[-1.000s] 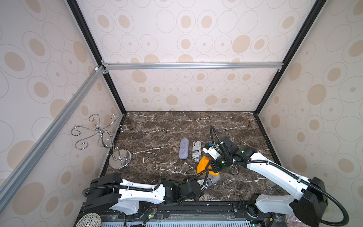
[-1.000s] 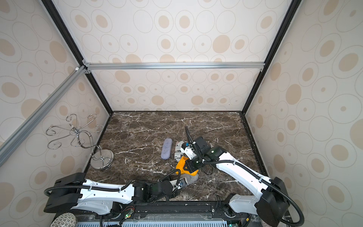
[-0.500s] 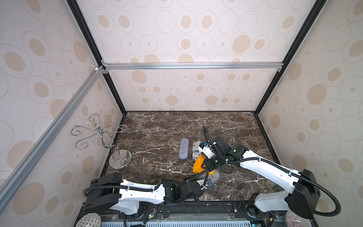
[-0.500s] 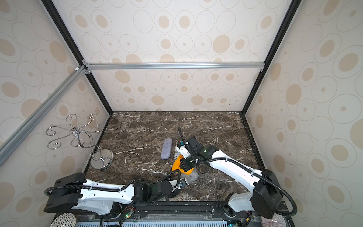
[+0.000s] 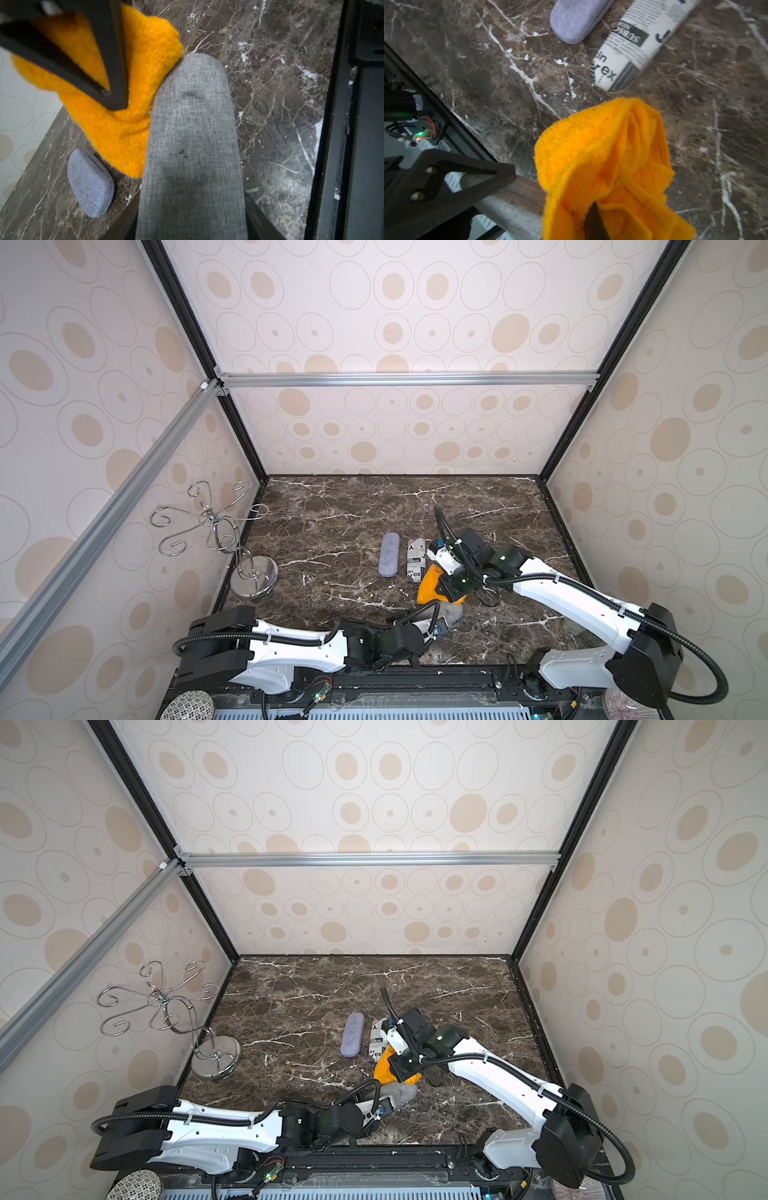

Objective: Wipe the eyeglass case
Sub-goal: Wipe the dirt from the eyeglass case, then place the eyeglass case at the center of the board, then pick up the eyeglass case from the center of the board, then wipe the dirt from the eyeglass case.

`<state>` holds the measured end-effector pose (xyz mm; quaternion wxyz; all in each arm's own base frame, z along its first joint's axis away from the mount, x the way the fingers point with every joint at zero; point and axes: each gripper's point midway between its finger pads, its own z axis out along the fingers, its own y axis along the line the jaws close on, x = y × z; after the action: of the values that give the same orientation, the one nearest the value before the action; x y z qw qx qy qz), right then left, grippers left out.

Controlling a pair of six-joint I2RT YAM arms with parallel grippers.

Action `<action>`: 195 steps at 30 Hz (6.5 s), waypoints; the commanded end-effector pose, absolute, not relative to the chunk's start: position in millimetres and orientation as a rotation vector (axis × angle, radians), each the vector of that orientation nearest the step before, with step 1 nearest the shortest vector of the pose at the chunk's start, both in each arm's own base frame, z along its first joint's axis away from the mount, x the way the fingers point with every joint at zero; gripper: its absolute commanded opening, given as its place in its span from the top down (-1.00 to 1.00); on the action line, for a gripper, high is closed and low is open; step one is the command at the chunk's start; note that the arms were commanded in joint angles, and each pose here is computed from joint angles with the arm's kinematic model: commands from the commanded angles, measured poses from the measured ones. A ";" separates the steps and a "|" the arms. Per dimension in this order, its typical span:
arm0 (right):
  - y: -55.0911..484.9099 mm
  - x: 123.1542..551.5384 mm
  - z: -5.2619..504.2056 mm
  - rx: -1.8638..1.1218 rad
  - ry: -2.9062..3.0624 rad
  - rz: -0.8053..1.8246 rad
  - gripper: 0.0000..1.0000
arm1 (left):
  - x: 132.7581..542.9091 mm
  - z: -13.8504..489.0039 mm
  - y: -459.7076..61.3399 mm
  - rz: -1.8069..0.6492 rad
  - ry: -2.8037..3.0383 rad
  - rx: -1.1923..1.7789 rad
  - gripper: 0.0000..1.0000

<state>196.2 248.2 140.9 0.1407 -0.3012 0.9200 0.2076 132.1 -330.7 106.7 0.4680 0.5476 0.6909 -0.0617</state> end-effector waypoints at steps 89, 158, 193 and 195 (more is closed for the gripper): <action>199.2 158.3 155.4 -0.642 2.487 0.720 1.00 | 182.6 61.5 -238.8 -0.465 2.429 0.317 -0.59; 273.8 226.8 152.3 -0.660 2.499 0.688 1.00 | 162.1 98.4 -278.5 -0.485 2.073 0.811 -0.04; 281.4 181.4 129.4 -0.727 2.552 0.735 1.00 | 161.4 131.1 -305.9 -0.578 1.908 0.791 0.08; 289.6 175.0 128.7 -0.726 2.548 0.811 1.00 | 161.9 133.2 -308.3 -0.596 1.901 0.776 0.09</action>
<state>197.2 280.7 135.2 0.2196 -0.2425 0.9099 0.2550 148.3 -279.9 78.4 0.4109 0.3690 0.8131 -0.1839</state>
